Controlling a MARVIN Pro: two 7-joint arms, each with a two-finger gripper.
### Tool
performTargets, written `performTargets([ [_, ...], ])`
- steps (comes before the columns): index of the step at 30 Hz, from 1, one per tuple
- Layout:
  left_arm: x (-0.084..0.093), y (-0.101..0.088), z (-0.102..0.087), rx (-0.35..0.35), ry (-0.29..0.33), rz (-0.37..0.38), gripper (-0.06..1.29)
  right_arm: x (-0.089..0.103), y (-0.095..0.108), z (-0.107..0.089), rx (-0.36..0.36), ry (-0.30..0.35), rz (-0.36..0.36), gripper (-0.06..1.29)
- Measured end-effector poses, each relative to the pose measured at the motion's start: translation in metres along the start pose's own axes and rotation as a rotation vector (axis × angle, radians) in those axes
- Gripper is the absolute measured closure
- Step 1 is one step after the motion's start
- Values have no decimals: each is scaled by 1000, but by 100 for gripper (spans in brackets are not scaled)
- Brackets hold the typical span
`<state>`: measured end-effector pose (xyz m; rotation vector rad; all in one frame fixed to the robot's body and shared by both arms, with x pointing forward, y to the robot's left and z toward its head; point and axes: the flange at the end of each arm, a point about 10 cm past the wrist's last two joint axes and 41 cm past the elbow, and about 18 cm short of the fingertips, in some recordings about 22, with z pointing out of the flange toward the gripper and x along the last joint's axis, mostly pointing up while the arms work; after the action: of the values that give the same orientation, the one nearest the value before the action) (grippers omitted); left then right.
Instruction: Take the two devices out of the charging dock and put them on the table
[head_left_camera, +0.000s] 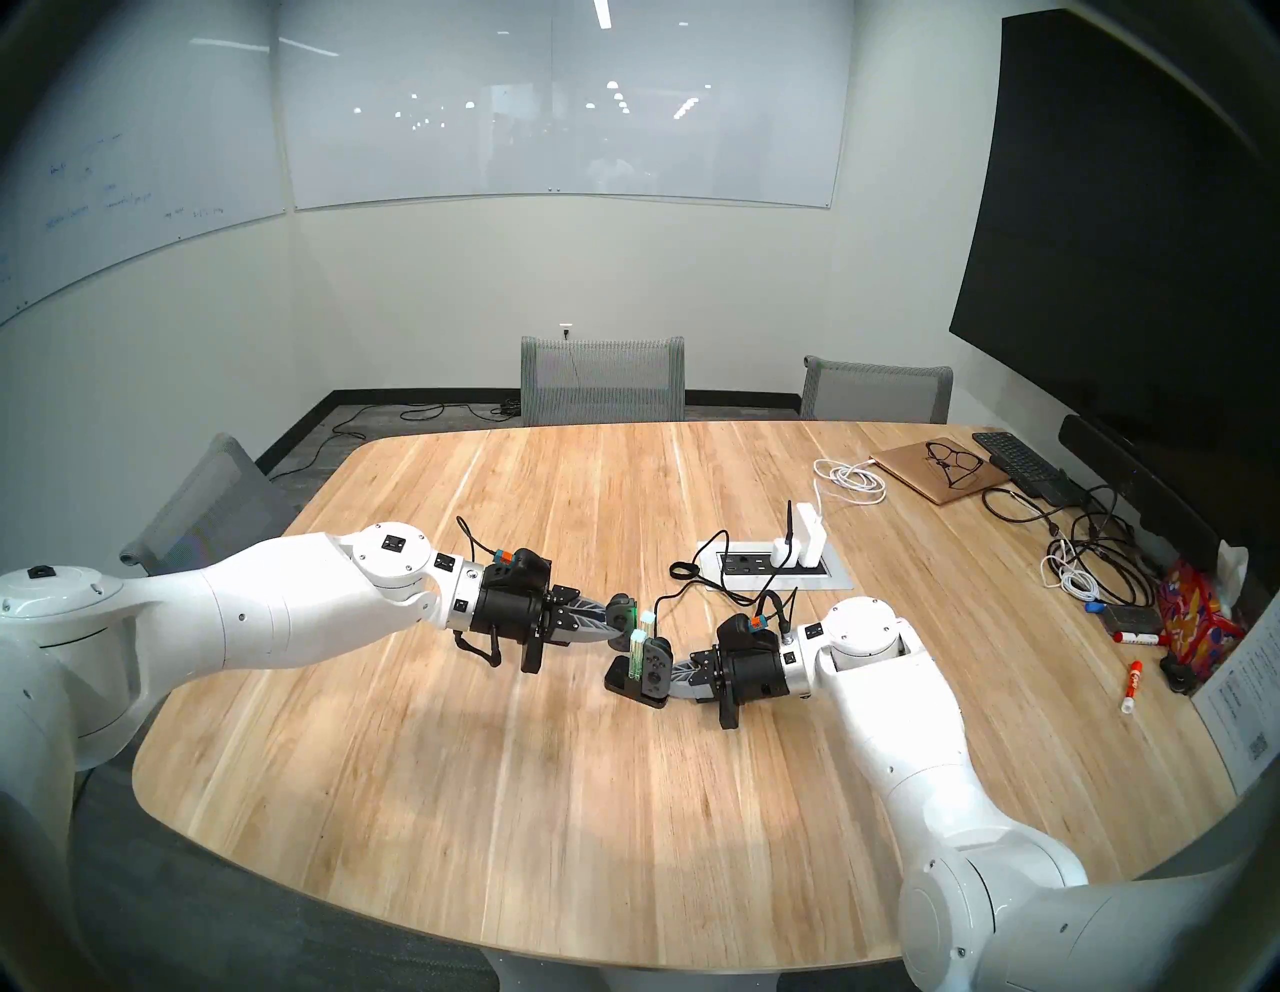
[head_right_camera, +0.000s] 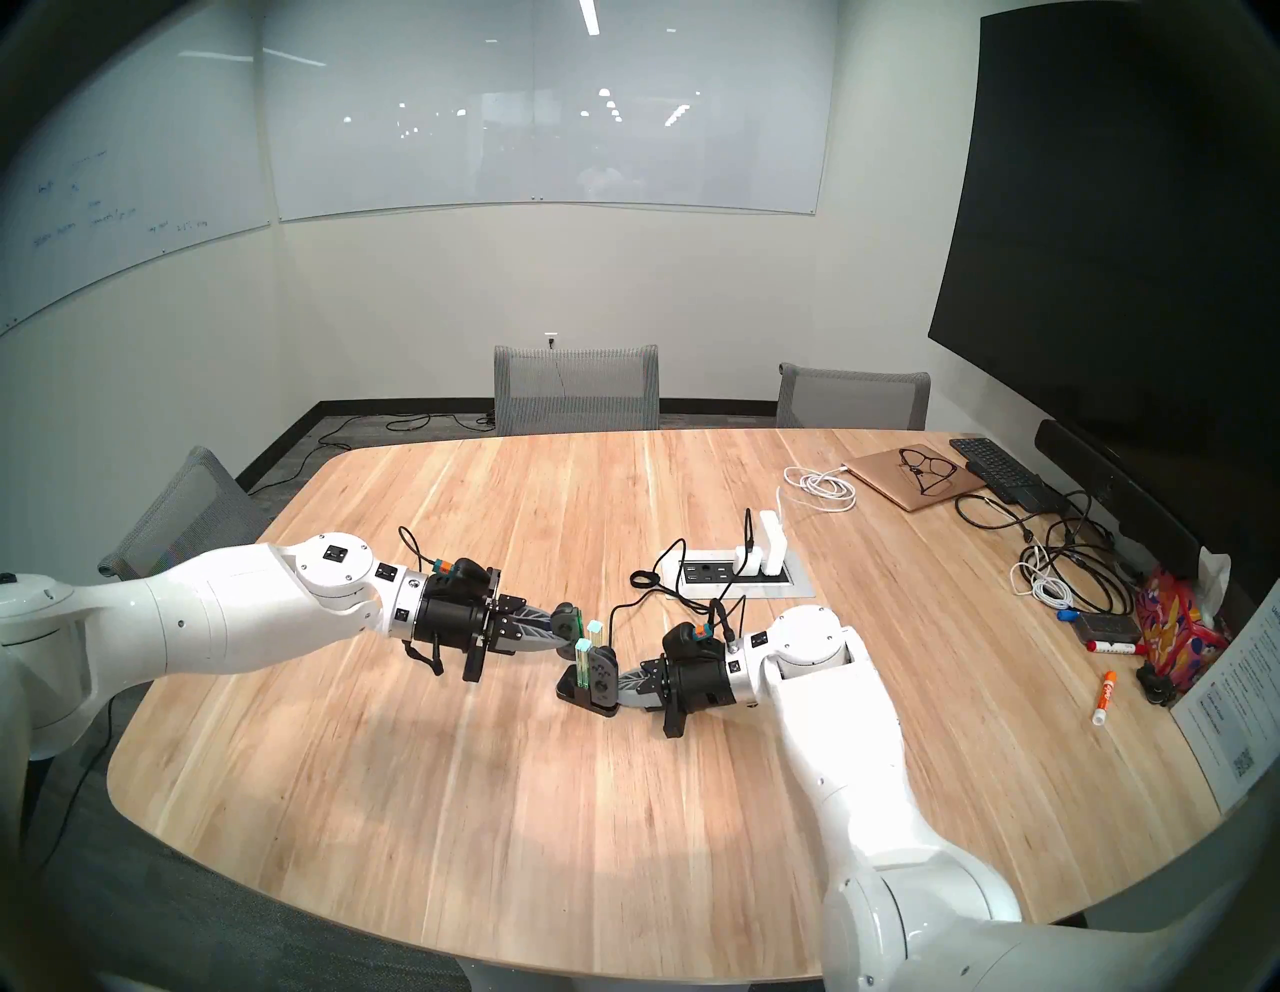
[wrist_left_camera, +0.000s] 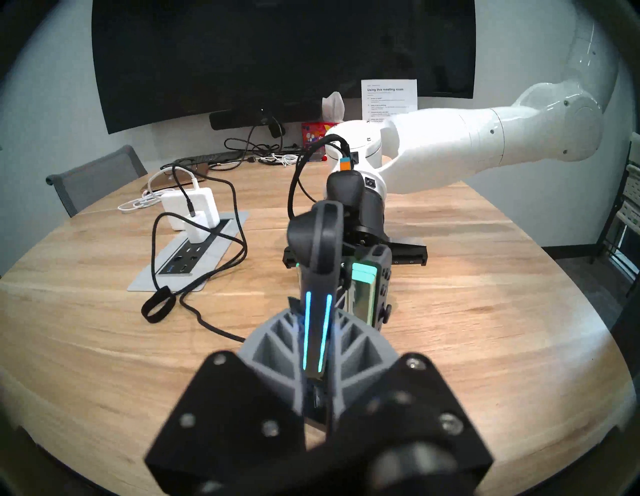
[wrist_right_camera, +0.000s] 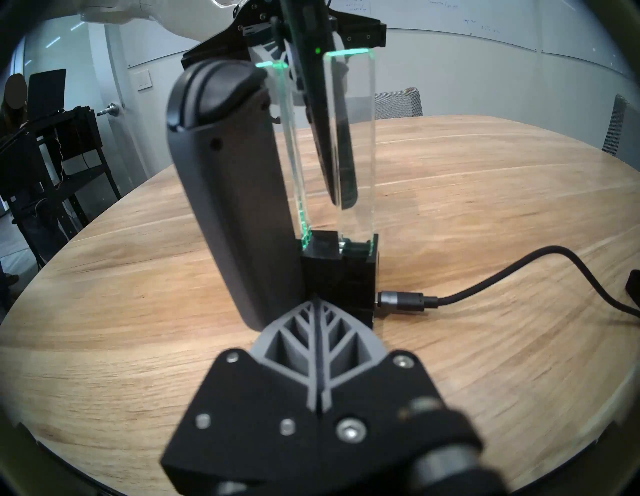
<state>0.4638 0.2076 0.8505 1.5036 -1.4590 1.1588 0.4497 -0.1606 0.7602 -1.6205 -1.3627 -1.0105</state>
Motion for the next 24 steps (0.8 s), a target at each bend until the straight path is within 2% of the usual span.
performTargets([
  [10, 0, -10, -23, 55, 10, -13, 115, 0, 0, 0, 0, 0, 0, 125],
  [16, -7, -16, -36, 136, -36, -48, 115, 0, 0, 0, 0, 0, 0, 125],
  [24, -15, -22, -45, 262, -129, -81, 115, 0, 0, 0, 0, 0, 0, 125],
])
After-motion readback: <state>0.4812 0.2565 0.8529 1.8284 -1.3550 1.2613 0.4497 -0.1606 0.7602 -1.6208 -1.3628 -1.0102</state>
